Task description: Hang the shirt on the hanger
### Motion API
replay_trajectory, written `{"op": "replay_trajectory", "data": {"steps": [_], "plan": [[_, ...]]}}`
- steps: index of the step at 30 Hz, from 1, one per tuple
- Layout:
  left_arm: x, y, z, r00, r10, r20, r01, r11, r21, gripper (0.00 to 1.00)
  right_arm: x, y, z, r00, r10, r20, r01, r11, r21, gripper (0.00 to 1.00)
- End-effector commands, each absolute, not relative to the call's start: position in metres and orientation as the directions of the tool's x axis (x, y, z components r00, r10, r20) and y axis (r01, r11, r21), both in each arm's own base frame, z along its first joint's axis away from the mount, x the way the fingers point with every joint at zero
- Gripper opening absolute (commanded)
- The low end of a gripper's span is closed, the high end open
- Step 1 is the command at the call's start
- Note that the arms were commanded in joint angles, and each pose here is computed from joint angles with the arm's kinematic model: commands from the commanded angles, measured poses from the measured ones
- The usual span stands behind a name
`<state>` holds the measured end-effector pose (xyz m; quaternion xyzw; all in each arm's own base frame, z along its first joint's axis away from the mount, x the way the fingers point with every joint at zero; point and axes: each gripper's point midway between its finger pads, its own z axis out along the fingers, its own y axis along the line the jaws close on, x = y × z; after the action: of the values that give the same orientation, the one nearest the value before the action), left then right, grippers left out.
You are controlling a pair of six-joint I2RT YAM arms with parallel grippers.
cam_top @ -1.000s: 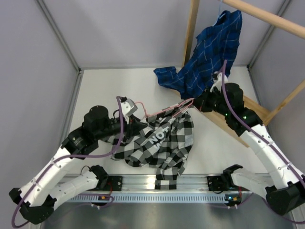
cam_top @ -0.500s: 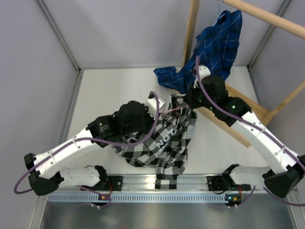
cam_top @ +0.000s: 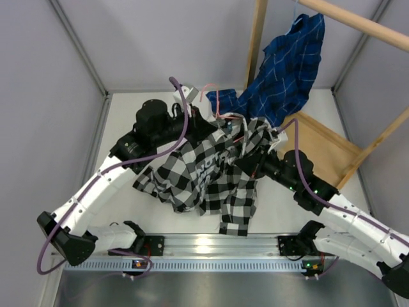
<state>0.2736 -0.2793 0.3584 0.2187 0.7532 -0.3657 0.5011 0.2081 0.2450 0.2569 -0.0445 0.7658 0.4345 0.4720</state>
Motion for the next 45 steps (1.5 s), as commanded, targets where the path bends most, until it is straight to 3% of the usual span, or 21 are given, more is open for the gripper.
{"op": "replay_trajectory", "data": {"steps": [1, 4, 6, 8, 10, 14, 19, 23, 26, 30, 35, 36, 41, 43, 45], "plan": [[0.243, -0.297, 0.438, -0.255, -0.229, -0.939, 0.873, 0.363, -0.326, 0.00, 0.199, 0.269, 0.285, -0.545, 0.394, -0.740, -0.573, 0.470, 0.672, 0.15], [0.233, -0.292, 0.433, -0.262, -0.234, -0.936, 0.914, 0.250, -0.318, 0.00, 0.191, 0.258, 0.284, -0.515, 0.367, -0.774, -0.597, 0.494, 0.632, 0.34], [0.236, -0.286, 0.421, -0.209, -0.190, -0.959, 0.929, 0.266, -0.256, 0.00, 0.180, 0.234, 0.286, -0.473, 0.329, -0.818, -0.602, 0.557, 0.572, 0.47], [0.229, -0.284, 0.403, -0.212, -0.117, -0.970, 0.940, 0.246, -0.235, 0.00, 0.167, 0.216, 0.298, -0.412, 0.287, -0.865, -0.642, 0.582, 0.499, 0.54], [0.217, -0.284, 0.389, -0.175, -0.039, -0.984, 0.968, 0.178, -0.179, 0.00, 0.142, 0.193, 0.299, -0.401, 0.230, -0.887, -0.666, 0.591, 0.455, 0.60], [0.181, -0.286, 0.370, -0.199, 0.041, -0.979, 0.980, -0.019, -0.199, 0.00, 0.089, 0.173, 0.348, -0.253, 0.175, -0.951, -0.831, 0.465, 0.307, 0.73], [0.126, -0.293, 0.374, -0.173, 0.071, -0.982, 0.947, -0.261, -0.185, 0.00, 0.089, 0.185, 0.387, -0.156, 0.114, -0.981, -0.892, 0.411, 0.189, 0.79], [0.097, -0.305, 0.379, -0.154, 0.081, -0.985, 0.914, -0.366, -0.173, 0.00, 0.075, 0.227, 0.417, -0.147, 0.062, -0.987, -0.975, 0.158, 0.155, 0.75], [0.096, -0.311, 0.380, -0.161, 0.086, -0.983, 0.913, -0.365, -0.181, 0.00, 0.074, 0.251, 0.420, -0.167, 0.051, -0.985, -0.985, 0.033, 0.169, 0.75], [0.096, -0.317, 0.378, -0.181, 0.104, -0.978, 0.898, -0.387, -0.208, 0.00, 0.082, 0.272, 0.424, -0.149, 0.061, -0.987, -0.988, -0.038, 0.147, 0.74], [0.098, -0.319, 0.378, -0.189, 0.108, -0.976, 0.900, -0.378, -0.216, 0.00, 0.081, 0.282, 0.422, -0.140, 0.067, -0.988, -0.988, -0.076, 0.135, 0.50], [0.098, -0.319, 0.377, -0.195, 0.113, -0.974, 0.895, -0.385, -0.224, 0.00, 0.082, 0.283, 0.422, -0.138, 0.071, -0.988, -0.988, -0.076, 0.132, 0.40], [0.093, -0.319, 0.377, -0.200, 0.123, -0.972, 0.879, -0.417, -0.233, 0.00, 0.088, 0.287, 0.424, -0.111, 0.089, -0.990, -0.993, -0.059, 0.106, 0.33], [0.093, -0.318, 0.379, -0.196, 0.117, -0.974, 0.883, -0.410, -0.227, 0.00, 0.091, 0.289, 0.422, -0.109, 0.081, -0.991, -0.993, -0.054, 0.105, 0.03], [0.095, -0.319, 0.384, -0.186, 0.103, -0.977, 0.895, -0.393, -0.212, 0.00, 0.096, 0.290, 0.420, -0.105, 0.079, -0.991, -0.994, -0.030, 0.103, 0.00]]}}
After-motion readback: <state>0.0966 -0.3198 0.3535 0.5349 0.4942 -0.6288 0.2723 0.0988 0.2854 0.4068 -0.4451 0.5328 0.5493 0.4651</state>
